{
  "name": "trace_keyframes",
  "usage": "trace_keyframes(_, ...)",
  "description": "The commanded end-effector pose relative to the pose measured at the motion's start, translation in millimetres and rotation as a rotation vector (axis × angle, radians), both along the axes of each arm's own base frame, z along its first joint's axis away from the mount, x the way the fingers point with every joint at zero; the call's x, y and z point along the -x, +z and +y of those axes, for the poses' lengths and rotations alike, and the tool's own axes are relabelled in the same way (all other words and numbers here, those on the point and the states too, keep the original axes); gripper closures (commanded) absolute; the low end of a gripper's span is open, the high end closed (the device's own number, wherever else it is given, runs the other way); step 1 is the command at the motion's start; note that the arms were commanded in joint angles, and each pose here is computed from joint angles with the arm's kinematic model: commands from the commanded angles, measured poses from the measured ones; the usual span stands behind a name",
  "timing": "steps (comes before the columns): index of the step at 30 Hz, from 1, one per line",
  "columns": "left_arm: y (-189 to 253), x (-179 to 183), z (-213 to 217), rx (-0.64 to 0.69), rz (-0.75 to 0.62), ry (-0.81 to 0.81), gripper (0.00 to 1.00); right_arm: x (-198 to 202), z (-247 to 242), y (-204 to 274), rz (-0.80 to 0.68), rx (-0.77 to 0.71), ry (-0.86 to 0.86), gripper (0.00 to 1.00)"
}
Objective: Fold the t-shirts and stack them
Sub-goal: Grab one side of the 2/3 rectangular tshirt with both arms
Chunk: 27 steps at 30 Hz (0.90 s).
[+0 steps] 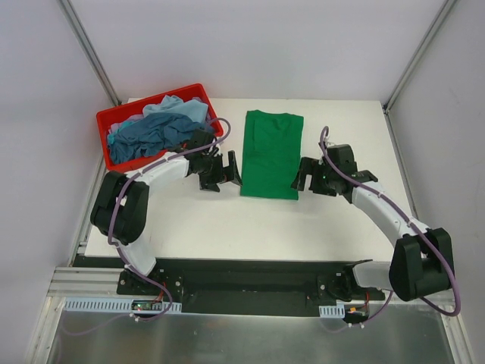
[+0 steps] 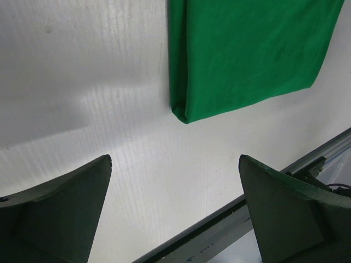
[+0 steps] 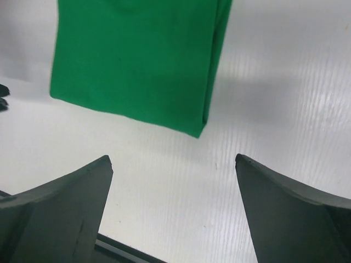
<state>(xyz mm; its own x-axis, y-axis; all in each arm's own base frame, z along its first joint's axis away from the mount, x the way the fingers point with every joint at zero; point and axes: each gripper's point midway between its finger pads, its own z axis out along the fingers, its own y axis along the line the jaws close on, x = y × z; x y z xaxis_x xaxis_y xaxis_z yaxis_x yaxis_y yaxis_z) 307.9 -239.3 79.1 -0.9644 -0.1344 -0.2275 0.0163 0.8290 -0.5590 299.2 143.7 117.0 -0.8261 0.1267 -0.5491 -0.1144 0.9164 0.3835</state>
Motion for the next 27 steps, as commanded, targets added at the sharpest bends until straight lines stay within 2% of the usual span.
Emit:
trace_keyframes(1, -0.9, -4.1, -9.4, 0.057, 0.012, -0.016, 0.01, 9.0, 5.0, -6.4, 0.001, -0.081, -0.056, 0.04)
trace_keyframes(8, -19.2, -3.8, -12.2, 0.053, 0.073, -0.009, 0.08, 20.3, 6.8, -33.0, 0.066, -0.103, -0.082, 0.04)
trace_keyframes(15, -31.3, -2.3, -25.0, 0.070, 0.120, -0.024, 0.16, 12.4, 11.5, -55.9, 0.106, -0.123, -0.111, 0.01)
trace_keyframes(19, -38.7, -6.3, -34.7, 0.055, 0.123, -0.034, 0.21, 5.3, 10.1, -75.1, 0.148, -0.099, -0.143, 0.10)
trace_keyframes(22, -47.5, -6.1, -34.7, 0.040, 0.141, -0.026, 0.29, 2.8, 14.1, -80.4, 0.170, -0.114, -0.141, 0.17)
trace_keyframes(23, -51.1, -4.9, -33.9, 0.034, 0.151, -0.024, 0.32, 3.0, 16.5, -81.8, 0.176, -0.125, -0.135, 0.23)
trace_keyframes(27, -60.2, -2.7, -35.2, 0.023, 0.173, -0.022, 0.43, 6.8, 17.2, -93.8, 0.205, -0.134, -0.149, 0.31)
